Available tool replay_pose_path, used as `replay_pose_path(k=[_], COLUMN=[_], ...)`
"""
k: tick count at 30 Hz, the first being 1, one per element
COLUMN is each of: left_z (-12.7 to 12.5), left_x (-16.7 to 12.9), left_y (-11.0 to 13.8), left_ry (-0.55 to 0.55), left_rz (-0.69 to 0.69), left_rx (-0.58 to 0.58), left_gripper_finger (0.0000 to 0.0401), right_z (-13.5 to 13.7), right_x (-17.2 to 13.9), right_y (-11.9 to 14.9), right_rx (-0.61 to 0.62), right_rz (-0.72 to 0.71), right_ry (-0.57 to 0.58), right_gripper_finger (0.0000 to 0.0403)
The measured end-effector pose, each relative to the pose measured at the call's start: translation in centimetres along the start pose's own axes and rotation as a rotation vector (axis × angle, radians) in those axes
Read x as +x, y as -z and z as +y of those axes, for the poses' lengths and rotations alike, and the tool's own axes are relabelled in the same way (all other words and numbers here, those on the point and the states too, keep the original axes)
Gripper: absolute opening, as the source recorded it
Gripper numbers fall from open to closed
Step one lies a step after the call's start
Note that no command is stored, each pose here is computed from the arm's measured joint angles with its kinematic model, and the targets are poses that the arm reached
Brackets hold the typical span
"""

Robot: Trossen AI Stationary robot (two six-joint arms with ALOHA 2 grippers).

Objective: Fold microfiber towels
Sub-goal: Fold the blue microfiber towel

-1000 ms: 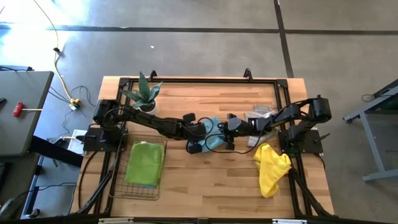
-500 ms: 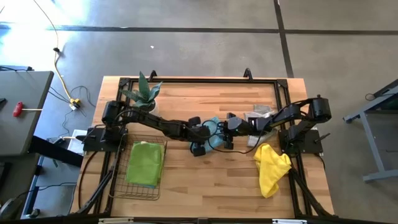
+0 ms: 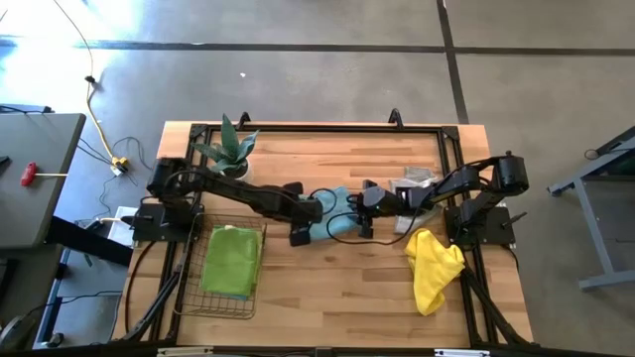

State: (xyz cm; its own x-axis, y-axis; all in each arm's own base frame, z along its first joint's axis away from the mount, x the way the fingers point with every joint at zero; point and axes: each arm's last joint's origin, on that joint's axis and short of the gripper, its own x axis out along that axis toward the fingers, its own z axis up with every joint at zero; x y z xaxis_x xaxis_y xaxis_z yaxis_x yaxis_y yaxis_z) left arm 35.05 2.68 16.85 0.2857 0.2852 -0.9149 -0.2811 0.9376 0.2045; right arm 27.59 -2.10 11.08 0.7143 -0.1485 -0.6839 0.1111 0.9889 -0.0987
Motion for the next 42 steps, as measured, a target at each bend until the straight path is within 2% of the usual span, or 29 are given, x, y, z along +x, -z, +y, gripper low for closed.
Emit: replay_pose_path(k=[5, 8, 13, 21, 28, 35, 39, 42], left_z=[0.6, 0.5, -0.1, 1.0, 2.2, 2.8, 2.8, 2.5], left_x=[-1.6, -2.0, -0.9, 2.5, 3.1, 1.4, 0.2, -1.1], left_y=[0.7, -0.3, -1.8, -1.7, -1.1, 0.7, 1.1, 0.7], left_ry=[-0.067, -0.070, -0.054, -0.085, -0.101, -0.120, -0.132, -0.125], left_rz=[0.038, -0.069, -0.193, -0.135, -0.054, 0.120, 0.135, 0.069], left_rx=[-0.024, -0.049, 0.008, -0.021, -0.029, -0.011, -0.019, -0.060], left_gripper_finger=[0.0064, 0.0064, 0.0064, 0.0064, 0.0064, 0.0064, 0.0064, 0.0064], right_z=[-0.2, -0.2, -0.2, -0.2, -0.2, -0.2, -0.2, -0.2], right_x=[0.0, 0.0, 0.0, 0.0, 0.0, 0.0, 0.0, 0.0], right_y=[0.1, -0.1, -0.3, -0.3, -0.2, 0.0, 0.0, -0.2], right_rx=[0.028, 0.023, 0.025, 0.025, 0.026, 0.029, 0.028, 0.030], right_rz=[0.007, -0.011, -0.029, -0.033, -0.019, 0.000, 0.003, -0.022], right_ry=[0.005, 0.005, 0.006, 0.006, 0.006, 0.005, 0.005, 0.006], right_gripper_finger=[0.0153, 0.0153, 0.0153, 0.0153, 0.0153, 0.0153, 0.0153, 0.0153])
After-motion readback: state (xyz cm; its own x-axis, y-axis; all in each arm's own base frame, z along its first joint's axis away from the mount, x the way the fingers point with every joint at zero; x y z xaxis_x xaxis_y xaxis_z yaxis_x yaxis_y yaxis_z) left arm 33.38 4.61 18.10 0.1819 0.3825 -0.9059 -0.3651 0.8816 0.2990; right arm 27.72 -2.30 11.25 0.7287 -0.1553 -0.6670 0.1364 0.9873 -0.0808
